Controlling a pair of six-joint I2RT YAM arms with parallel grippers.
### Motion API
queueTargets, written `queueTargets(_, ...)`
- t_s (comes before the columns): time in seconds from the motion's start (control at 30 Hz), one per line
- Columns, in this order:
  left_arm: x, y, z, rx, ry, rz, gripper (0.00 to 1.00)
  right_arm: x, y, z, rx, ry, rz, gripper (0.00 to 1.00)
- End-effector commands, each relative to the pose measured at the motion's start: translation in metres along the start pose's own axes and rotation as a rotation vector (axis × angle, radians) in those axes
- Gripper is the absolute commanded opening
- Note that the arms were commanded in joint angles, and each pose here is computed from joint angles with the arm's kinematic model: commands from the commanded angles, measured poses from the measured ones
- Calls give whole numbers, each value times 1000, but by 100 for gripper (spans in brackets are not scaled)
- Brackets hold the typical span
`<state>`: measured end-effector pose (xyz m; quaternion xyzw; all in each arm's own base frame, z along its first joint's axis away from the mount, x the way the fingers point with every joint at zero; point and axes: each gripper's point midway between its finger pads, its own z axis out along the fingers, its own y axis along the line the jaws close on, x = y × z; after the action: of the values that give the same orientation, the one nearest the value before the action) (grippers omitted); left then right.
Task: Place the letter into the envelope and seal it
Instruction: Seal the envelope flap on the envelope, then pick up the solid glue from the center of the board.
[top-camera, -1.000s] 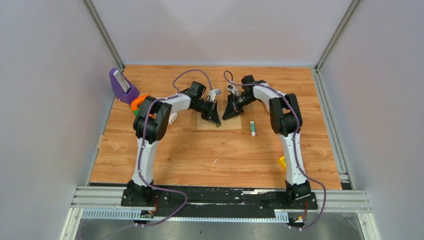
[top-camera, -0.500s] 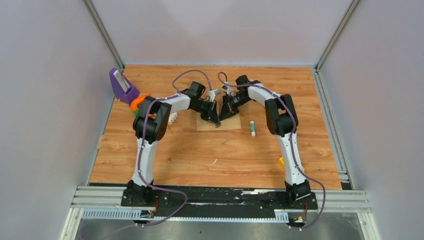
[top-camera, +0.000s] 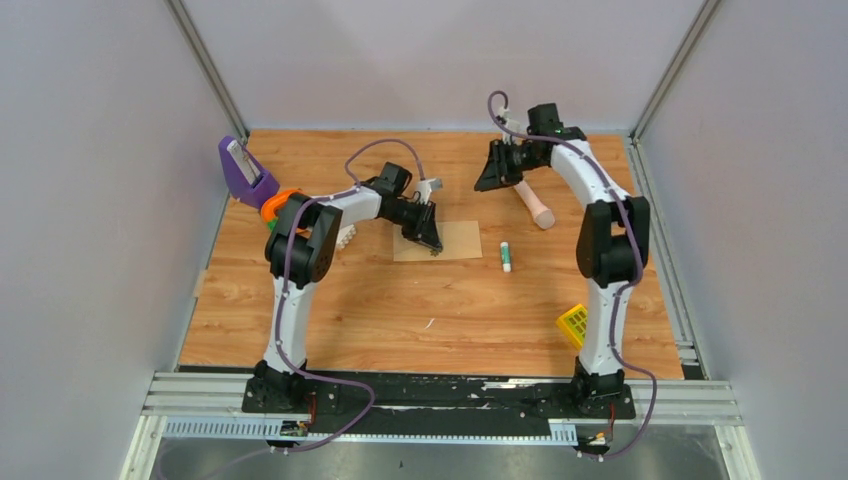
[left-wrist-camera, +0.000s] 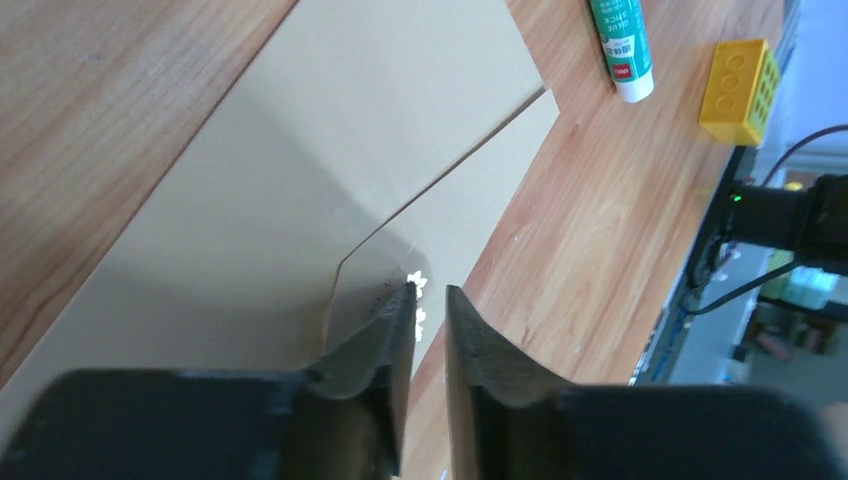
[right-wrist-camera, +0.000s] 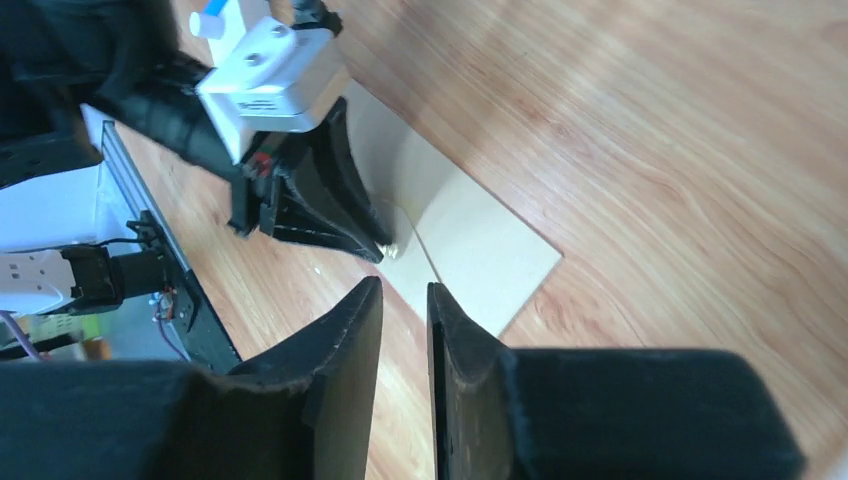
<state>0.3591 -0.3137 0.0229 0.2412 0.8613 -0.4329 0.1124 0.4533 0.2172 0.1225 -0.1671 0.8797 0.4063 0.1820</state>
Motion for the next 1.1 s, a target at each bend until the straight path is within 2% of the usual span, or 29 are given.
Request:
queueTargets(0.0, -11, 3, -15, -97, -27, 86, 37, -20, 36, -62, 53, -127, -220, 30)
queueTargets(0.03, -16, 0, -18, -99, -37, 98, 50, -19, 39, -71, 61, -142, -242, 34)
queueTargets(0.07, -22, -6, -24, -98, -51, 124, 54, -18, 44, -81, 69, -160, -269, 36)
queueTargets(0.1, -30, -14, -31, -99, -68, 147, 64, -18, 44, -91, 86, -177, -288, 40)
queueTargets(0.2, -53, -31, -52, -105, -113, 226, 83, -17, 56, -120, 138, -233, -358, 47)
queueTargets(0.23, -65, -43, -64, -105, -140, 258, 92, -18, 62, -131, 155, -256, -385, 49)
queueTargets(0.33, -90, -65, -96, -102, -207, 321, 99, -18, 78, -160, 210, -327, -461, 55)
queueTargets(0.37, -99, -80, -111, -93, -233, 358, 100, -17, 88, -169, 213, -356, -490, 66)
queueTargets(0.4, -104, -83, -120, -97, -248, 382, 100, -16, 94, -178, 217, -383, -501, 84)
queueTargets(0.43, -110, -97, -133, -92, -270, 412, 100, -15, 98, -185, 219, -409, -487, 98)
queueTargets(0.47, -112, -102, -141, -94, -278, 436, 100, -14, 100, -190, 222, -439, -449, 100)
queueTargets(0.63, -101, -132, -182, -127, -309, 538, 100, 13, 90, -175, 189, -359, -431, 98)
queueTargets(0.87, -47, -100, -224, -298, -241, 539, 100, 55, 24, -142, 276, -32, -262, 78)
queueTargets(1.07, -11, -91, -245, -430, -269, 591, 100, 85, -7, -121, 242, 214, -148, 70)
